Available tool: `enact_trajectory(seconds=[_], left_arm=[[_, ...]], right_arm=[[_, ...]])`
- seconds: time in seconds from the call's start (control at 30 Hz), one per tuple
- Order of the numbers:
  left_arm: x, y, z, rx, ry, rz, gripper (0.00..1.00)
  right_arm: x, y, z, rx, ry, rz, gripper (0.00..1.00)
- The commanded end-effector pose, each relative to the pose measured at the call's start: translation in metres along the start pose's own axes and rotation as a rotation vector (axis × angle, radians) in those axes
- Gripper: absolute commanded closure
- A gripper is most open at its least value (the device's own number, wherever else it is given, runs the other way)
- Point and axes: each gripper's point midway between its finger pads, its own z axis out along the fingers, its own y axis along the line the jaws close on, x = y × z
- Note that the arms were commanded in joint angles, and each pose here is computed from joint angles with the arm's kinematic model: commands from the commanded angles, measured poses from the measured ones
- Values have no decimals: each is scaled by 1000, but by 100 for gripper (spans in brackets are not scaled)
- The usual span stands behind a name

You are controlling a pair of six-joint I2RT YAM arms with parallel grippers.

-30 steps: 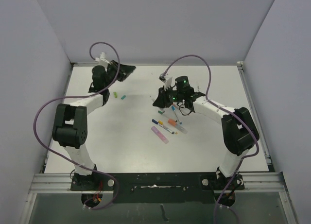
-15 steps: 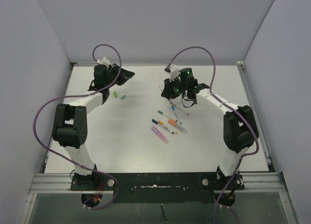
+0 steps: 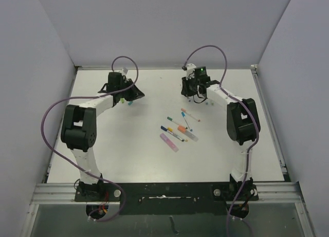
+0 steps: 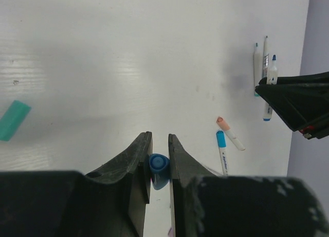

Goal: Open the pen caps

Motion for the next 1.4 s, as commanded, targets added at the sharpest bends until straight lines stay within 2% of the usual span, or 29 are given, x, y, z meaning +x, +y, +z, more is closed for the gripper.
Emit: enact_trajectory(seconds=[0.0, 0.4, 0.93, 1.07, 1.23, 1.37], left_arm=[[-2, 5, 13, -14, 16, 34, 97], [8, 32, 33, -72, 40, 6, 87], [14, 49, 36, -120, 56, -15, 75], [14, 52, 36, -128, 55, -19, 74], [0, 41, 21, -109, -2, -21, 73], [-18, 12, -2, -16, -97, 0, 64]], right_arm=[[-33, -24, -11, 58, -75, -18, 100], [-9, -59, 8, 135, -6, -19, 100], [13, -72, 16, 192, 58, -39, 100], [19, -75, 17, 208, 75, -41, 97], [23, -80, 18, 231, 89, -45, 89], [27, -82, 20, 243, 101, -46, 87]])
